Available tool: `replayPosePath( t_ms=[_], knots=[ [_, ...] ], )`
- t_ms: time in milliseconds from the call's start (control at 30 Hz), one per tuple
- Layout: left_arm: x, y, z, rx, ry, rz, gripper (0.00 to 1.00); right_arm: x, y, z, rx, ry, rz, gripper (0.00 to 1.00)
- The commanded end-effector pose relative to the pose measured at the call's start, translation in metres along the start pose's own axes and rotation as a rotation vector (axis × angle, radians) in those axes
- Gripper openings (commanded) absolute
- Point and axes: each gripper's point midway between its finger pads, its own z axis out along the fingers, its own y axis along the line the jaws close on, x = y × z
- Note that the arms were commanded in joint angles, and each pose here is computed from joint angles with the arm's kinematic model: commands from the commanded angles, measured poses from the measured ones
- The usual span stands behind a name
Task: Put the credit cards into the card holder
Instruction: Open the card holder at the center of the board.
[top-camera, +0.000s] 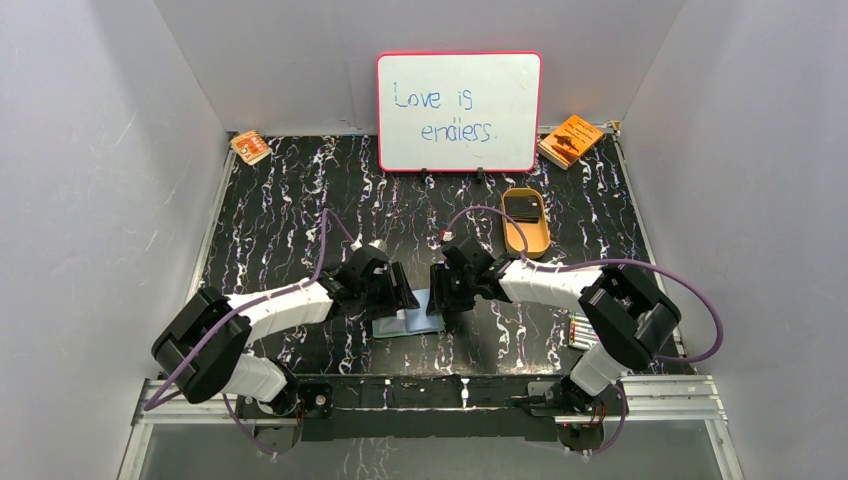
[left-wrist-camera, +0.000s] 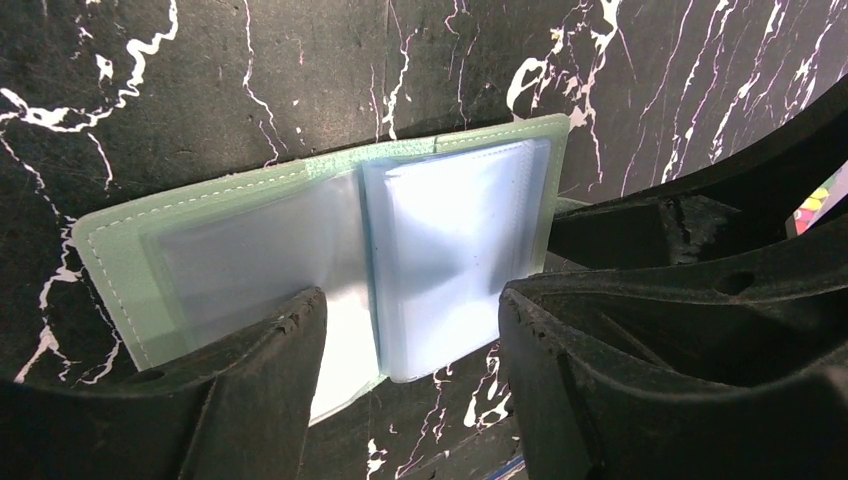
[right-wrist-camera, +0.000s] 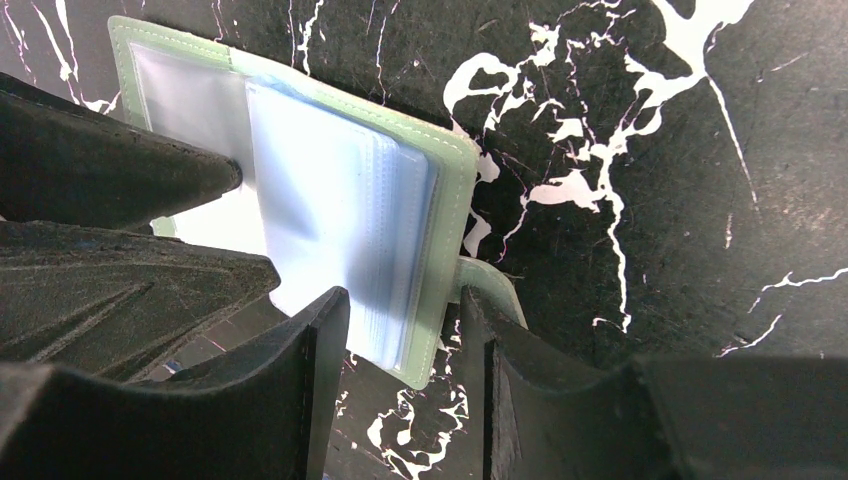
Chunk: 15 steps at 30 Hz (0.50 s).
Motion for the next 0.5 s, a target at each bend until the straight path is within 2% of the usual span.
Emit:
replayPosePath(
  t_ms=[0, 300, 400, 467],
  knots=[
    [0.017, 0.036, 0.007, -0.131, 0.058, 0.008, 0.61, 0.009, -0.010, 0.011, 0.051, 0.029, -0.017, 0.54],
    [0.023, 0.048, 0.019, -0.197, 0.115, 0.043, 0.53, 0.011, -0.006, 0.012, 0.043, 0.034, -0.022, 0.54],
    [0.026, 0.054, 0.022, -0.225, 0.133, 0.049, 0.45, 0.012, -0.005, 0.012, 0.040, 0.035, -0.022, 0.54],
    [0.027, 0.057, 0.023, -0.236, 0.140, 0.053, 0.36, 0.012, -0.005, 0.011, 0.040, 0.035, -0.023, 0.54]
  ],
)
